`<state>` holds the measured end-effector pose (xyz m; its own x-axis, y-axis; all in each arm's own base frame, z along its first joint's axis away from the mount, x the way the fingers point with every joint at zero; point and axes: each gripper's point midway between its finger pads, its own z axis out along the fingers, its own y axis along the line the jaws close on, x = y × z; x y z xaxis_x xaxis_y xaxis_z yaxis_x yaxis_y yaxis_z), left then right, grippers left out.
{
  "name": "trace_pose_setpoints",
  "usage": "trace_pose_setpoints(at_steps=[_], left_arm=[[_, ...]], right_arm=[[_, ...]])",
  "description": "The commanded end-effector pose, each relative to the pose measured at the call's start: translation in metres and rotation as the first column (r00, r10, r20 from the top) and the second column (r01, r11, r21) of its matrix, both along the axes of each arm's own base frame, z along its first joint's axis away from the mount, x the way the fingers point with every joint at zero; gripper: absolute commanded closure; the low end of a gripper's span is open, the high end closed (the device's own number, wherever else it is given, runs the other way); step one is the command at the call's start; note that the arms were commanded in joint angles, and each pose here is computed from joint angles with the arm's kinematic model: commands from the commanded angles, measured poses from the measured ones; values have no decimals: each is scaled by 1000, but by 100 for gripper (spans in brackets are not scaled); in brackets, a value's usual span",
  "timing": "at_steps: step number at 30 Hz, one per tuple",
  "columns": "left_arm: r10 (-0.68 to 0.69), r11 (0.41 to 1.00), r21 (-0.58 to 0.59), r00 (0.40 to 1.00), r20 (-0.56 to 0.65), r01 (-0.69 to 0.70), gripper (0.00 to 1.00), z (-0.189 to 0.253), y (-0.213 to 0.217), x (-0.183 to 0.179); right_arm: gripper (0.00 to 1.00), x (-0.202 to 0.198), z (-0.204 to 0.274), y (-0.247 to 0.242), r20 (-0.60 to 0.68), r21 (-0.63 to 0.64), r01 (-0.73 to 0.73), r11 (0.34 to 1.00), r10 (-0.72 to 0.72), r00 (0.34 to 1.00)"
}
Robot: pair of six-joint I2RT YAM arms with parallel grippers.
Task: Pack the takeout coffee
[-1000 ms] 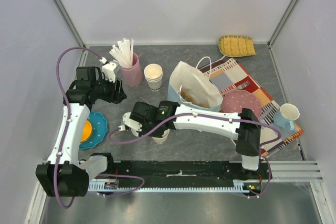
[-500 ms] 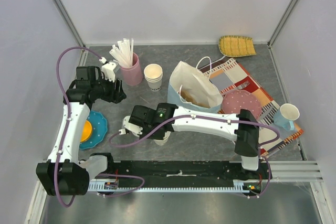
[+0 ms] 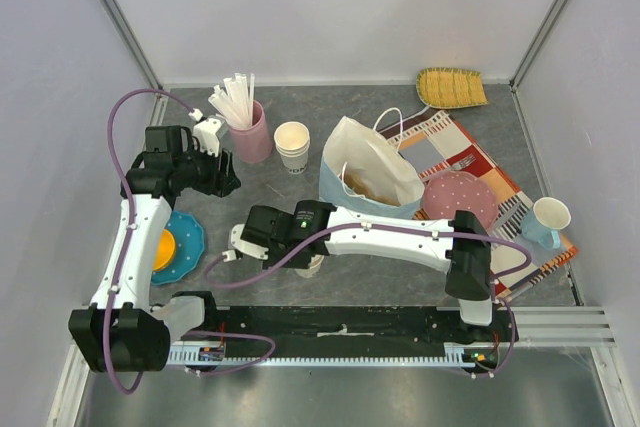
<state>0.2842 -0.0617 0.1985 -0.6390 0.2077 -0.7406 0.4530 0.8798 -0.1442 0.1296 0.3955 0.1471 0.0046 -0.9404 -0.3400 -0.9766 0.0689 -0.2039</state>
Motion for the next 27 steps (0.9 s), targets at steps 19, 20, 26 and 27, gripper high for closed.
trace_pose_setpoints(at_steps=[19, 20, 26, 27], left_arm=[[-17, 999, -29, 999, 42, 19, 42, 14, -4, 5], [-17, 999, -30, 999, 40, 18, 42, 14, -4, 5], [-17, 999, -30, 999, 42, 18, 42, 15, -4, 5], [-15, 999, -30, 999, 42, 17, 41, 15, -3, 6]], right_arm=[[100, -4, -3, -9, 58, -38, -17, 999, 19, 998], [100, -5, -1, -8, 53, -31, -16, 999, 18, 998], [100, -3, 13, -6, 70, -6, -8, 1000, 8, 997], [100, -2, 16, -5, 75, -1, -5, 1000, 5, 997]])
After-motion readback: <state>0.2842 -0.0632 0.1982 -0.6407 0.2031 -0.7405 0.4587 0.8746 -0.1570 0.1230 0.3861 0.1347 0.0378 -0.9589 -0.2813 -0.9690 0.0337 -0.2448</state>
